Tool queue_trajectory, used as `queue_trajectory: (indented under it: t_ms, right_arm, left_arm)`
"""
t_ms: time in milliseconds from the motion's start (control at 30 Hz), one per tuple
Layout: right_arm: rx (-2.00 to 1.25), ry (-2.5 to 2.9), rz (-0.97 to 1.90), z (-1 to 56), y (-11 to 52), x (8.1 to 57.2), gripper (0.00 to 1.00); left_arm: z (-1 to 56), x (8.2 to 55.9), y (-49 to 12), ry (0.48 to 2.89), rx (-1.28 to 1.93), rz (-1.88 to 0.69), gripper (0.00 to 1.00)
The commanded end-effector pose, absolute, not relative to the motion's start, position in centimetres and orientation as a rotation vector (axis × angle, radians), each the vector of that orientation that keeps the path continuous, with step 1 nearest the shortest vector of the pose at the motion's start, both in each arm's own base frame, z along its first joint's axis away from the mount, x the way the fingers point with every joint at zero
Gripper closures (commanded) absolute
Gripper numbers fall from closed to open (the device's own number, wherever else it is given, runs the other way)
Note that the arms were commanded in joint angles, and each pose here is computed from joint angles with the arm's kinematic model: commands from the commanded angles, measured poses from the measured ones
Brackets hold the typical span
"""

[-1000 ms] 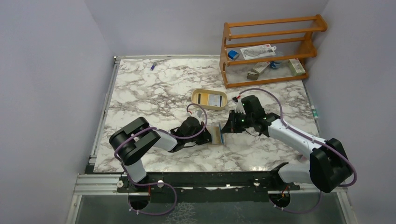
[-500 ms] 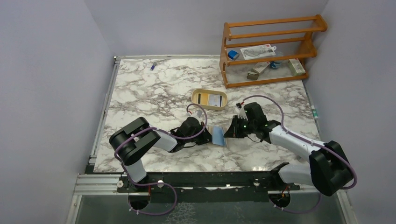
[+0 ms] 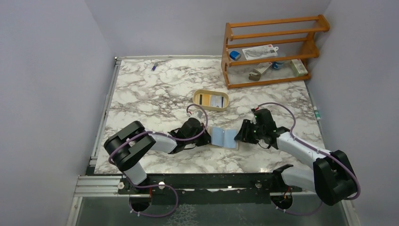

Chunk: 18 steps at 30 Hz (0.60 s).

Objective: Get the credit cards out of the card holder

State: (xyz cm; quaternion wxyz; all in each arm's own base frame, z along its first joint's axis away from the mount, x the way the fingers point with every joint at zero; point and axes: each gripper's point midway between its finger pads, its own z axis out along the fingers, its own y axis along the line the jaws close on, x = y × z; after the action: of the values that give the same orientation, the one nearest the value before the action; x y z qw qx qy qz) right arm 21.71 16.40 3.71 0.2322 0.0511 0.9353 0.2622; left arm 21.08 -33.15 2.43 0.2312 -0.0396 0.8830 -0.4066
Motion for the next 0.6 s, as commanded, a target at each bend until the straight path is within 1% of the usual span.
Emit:
queue_trajectory:
  t_ms: [0, 67, 167, 300, 367, 467, 567]
  right_arm:
    - [0.197, 2.629, 0.564, 2.6, 14.4, 21.2, 0.42]
    - [0.165, 2.580, 0.595, 3.9, 14.8, 21.9, 0.35]
    - [0.115, 2.485, 0.654, 6.4, 15.6, 22.9, 0.29]
    - [0.014, 2.381, 0.726, 9.6, 17.3, 23.3, 0.29]
    - [-0.094, 2.326, 0.803, 10.7, 19.1, 23.0, 0.29]
    - [-0.234, 2.318, 0.863, 10.5, 22.1, 22.1, 0.31]
    - [-0.268, 2.342, 0.872, 9.3, 23.9, 22.2, 0.34]
  left_arm:
    - [0.5, 21.2, -30.0, 2.498, -0.085, -0.853, 1.00]
    - [0.4, 21.6, -29.5, 2.495, -0.087, -0.799, 1.00]
    - [0.1, 21.6, -29.4, 2.503, -0.084, -0.785, 1.00]
    - [-0.1, 21.5, -29.8, 2.511, -0.080, -0.785, 1.00]
    - [-0.2, 21.5, -30.1, 2.516, -0.077, -0.780, 1.00]
    - [-0.4, 21.5, -30.6, 2.522, -0.063, -0.776, 1.00]
    - [-0.6, 21.4, -30.8, 2.529, -0.056, -0.767, 1.00]
